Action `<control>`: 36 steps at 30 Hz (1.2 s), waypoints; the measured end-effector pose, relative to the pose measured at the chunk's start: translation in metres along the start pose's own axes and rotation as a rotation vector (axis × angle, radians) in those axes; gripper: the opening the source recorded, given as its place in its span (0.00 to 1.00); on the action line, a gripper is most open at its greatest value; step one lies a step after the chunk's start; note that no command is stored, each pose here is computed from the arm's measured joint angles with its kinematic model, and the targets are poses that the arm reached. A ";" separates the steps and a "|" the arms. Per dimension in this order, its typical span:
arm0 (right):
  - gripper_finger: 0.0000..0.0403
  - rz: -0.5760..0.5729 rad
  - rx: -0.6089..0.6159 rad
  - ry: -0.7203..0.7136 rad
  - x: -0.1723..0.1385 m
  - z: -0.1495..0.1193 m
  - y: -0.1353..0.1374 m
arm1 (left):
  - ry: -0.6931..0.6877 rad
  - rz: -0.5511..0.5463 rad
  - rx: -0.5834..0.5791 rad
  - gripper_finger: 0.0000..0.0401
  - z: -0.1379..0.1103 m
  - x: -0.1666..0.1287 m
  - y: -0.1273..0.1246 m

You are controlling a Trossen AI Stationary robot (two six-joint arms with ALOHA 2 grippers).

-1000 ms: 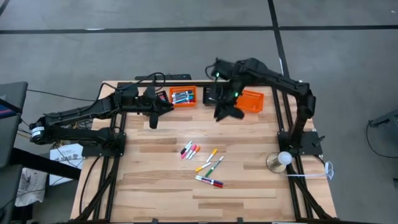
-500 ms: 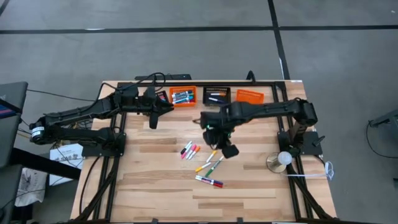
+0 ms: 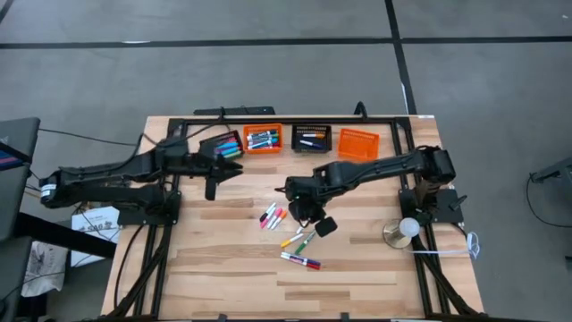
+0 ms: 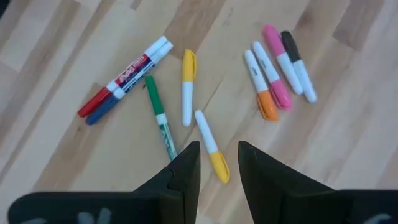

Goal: Pick & Place Markers
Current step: Put the top yellow mini highlighter into the right black bin

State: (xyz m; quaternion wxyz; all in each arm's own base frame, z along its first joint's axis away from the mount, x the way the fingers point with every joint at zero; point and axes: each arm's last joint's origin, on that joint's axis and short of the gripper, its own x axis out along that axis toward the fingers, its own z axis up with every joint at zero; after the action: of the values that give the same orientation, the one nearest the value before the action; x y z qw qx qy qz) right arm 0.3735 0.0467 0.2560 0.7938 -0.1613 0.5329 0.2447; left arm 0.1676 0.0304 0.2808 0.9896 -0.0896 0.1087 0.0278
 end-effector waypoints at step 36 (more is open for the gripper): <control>0.24 0.098 -0.116 0.246 0.115 -0.011 -0.007 | -0.075 0.019 -0.069 0.20 -0.045 -0.030 -0.021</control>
State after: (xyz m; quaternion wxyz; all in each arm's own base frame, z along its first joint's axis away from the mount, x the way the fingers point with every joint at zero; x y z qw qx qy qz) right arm 0.4048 0.0599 0.1449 0.6991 -0.2094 0.6183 0.2918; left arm 0.1307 0.0005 0.2472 0.9890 -0.1216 0.0711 0.0445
